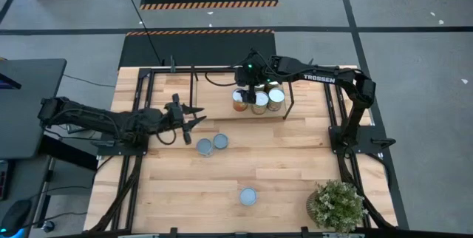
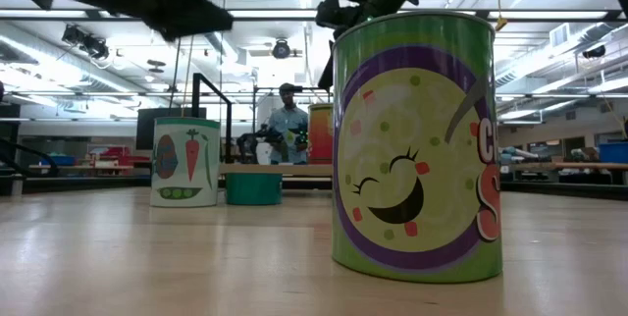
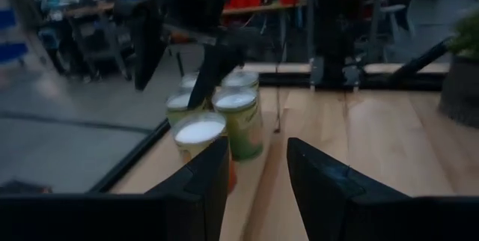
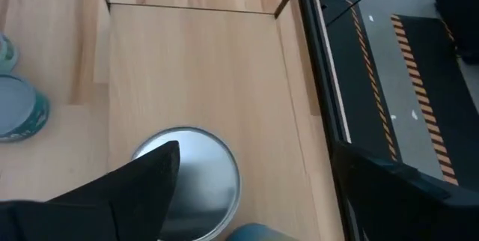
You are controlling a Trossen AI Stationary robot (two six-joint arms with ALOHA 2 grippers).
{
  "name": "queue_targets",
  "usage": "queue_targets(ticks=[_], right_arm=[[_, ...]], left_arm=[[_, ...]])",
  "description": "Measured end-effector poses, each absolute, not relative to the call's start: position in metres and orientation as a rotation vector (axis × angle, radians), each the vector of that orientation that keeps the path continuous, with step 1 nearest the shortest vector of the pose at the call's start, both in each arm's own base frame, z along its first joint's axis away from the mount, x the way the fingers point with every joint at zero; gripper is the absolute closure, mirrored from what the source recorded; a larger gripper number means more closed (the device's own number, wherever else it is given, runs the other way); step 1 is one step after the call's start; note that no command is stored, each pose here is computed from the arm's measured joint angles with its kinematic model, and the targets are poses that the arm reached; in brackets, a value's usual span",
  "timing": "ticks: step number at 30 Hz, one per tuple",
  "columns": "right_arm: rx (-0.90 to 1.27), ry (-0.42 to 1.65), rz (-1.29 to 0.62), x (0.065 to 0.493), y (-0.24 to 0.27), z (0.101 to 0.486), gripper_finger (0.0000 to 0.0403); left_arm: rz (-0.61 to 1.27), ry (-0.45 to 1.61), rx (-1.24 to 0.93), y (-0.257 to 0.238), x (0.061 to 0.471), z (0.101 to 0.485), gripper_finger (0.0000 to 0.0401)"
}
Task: Pick and place cans onto a shelf
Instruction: Put the canned mixed vegetables food on the shelf
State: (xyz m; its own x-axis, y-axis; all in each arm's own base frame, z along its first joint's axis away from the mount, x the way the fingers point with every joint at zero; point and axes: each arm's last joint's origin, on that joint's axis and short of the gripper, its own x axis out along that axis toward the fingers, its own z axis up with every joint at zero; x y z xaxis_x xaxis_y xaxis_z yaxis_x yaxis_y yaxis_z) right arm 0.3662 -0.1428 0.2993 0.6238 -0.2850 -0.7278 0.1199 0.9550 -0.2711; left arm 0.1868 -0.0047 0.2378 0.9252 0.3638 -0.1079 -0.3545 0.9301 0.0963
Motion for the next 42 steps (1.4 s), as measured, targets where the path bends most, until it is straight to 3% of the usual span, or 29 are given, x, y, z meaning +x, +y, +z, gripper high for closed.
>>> queue_targets(ticks=[7,15,25,42], right_arm=[[-0.144,0.869,-0.230,0.362,-0.152,0.298,0.0042],[-0.177,0.857,-0.158,0.378,-0.121,0.294,0.0042],[-0.233,0.866,-0.178,0.387,-0.084,0.294,0.0042],[-0.166,0.785,0.057,0.391,0.010,0.305,0.0042]], left_arm=[[0.452,0.204,-0.011,0.009,0.206,0.216,0.0259],[0.449,0.292,0.016,0.009,0.216,0.224,0.0259],[0.279,0.479,0.002,0.004,0.217,0.238,0.0259],[0.126,0.639,-0.156,-0.048,0.199,0.230,0.0259]])
